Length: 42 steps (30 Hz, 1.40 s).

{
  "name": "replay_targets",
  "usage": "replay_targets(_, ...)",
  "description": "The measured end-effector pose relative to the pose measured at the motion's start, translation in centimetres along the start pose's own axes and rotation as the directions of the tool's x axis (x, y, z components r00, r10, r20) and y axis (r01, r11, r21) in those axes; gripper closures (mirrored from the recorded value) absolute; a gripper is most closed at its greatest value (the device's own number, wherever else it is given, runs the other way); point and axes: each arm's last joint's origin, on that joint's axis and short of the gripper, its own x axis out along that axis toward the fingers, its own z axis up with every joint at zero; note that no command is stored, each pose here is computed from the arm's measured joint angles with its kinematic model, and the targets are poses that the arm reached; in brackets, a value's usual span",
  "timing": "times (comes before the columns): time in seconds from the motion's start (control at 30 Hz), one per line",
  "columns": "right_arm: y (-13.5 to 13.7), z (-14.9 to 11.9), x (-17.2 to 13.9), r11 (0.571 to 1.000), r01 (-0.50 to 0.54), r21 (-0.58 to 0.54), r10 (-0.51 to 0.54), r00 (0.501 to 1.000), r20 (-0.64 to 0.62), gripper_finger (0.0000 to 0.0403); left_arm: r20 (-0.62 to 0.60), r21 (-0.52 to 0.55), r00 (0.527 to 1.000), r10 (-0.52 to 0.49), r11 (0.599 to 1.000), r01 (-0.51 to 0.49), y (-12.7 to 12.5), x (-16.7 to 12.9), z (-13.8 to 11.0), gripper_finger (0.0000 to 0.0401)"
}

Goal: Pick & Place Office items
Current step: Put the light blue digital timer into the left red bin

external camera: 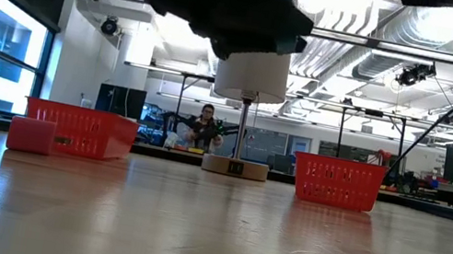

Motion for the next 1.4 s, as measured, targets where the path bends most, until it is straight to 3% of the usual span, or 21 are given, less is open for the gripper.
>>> replay_targets(0.47, -0.8, -1.3, 0.7, 0.999, 0.033, 0.012, -0.033, 0.999, -0.018, 0.0102, -0.095, 0.104, 0.971, 0.221, 0.972, -0.211, -1.1, -3.8, 2.7, 0.0248)
replay_targets(0.83, -0.8, -1.4, 0.7, 0.999, 0.032, 0.012, -0.031, 0.999, -0.019, 0.0102, -0.282, -0.041, 0.898, 0.338, 0.931, -0.364, 1.5, -7.0, 3.2, 0.0248)
replay_targets(1.0, -0.8, -1.4, 0.7, 0.999, 0.032, 0.012, -0.031, 0.999, -0.019, 0.0102, -0.318, 0.014, 0.837, 0.445, 0.885, -0.465, 1.8, -7.9, 3.1, 0.0248)
replay_targets(1.27, -1.0, -1.6, 0.9, 0.999, 0.038, 0.007, -0.038, 0.999, -0.021, 0.0102, -0.468, -0.024, 0.727, 0.503, 0.815, -0.579, 3.5, -9.6, 2.0, 0.0248)
replay_targets(1.4, -1.2, -1.9, 1.1, 0.999, 0.046, 0.023, -0.046, 0.999, -0.026, 0.0102, -0.558, -0.072, 0.674, 0.485, 0.781, -0.621, 4.9, -10.3, 1.4, 0.0248)
